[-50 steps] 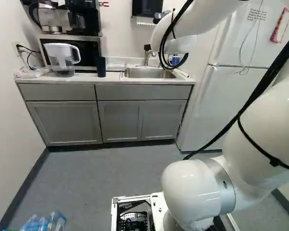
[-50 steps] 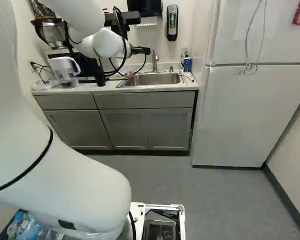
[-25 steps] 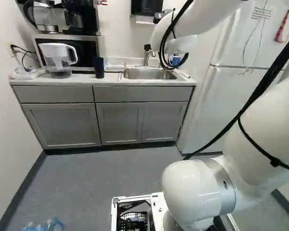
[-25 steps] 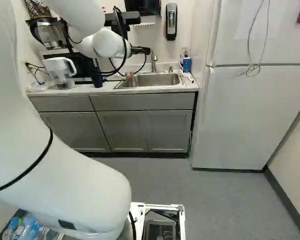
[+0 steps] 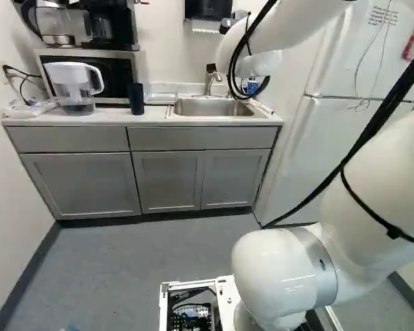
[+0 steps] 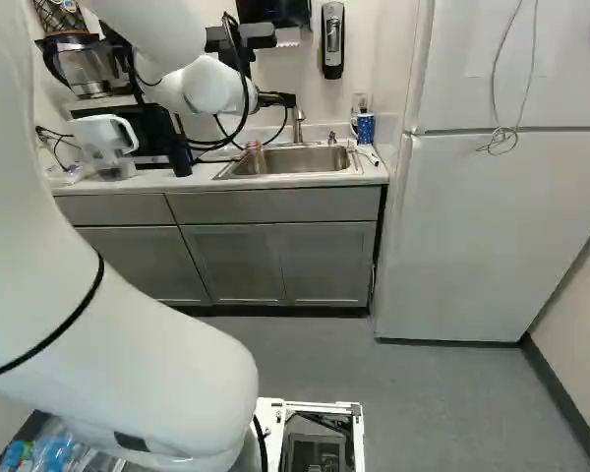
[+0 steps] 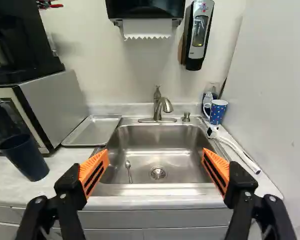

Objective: Rinse the cup and place it in the tray

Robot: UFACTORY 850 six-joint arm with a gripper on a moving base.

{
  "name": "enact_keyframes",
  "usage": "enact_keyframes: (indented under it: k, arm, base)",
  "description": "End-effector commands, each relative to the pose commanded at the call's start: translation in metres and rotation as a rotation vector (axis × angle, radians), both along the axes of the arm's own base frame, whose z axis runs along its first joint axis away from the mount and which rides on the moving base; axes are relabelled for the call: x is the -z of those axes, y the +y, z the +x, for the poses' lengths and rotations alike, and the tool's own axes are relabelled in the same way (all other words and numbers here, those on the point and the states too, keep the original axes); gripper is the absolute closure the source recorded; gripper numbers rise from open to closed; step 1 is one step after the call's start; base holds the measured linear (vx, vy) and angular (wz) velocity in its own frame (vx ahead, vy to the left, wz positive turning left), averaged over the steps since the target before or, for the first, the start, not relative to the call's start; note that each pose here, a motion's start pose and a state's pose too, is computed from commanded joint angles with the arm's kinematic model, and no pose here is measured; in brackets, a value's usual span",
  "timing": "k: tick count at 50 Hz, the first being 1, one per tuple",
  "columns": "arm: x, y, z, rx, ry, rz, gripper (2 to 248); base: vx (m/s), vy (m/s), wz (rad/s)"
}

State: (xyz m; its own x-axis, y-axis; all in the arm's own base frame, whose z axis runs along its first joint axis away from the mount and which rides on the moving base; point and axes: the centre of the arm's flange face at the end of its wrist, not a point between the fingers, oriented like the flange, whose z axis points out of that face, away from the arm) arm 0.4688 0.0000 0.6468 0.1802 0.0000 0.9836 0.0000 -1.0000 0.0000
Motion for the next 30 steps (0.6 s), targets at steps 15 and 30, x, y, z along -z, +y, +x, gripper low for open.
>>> enact_keyframes:
  k: [15, 30]
  arm:
    - [0.0, 0.0, 0.0, 0.0, 0.0, 0.0, 3]
    - [0.0, 0.0, 0.0, 0.0, 0.0, 0.0, 3]
  base:
    - [0.082, -0.029, -0.002]
    - [0.081, -0.027, -0.001]
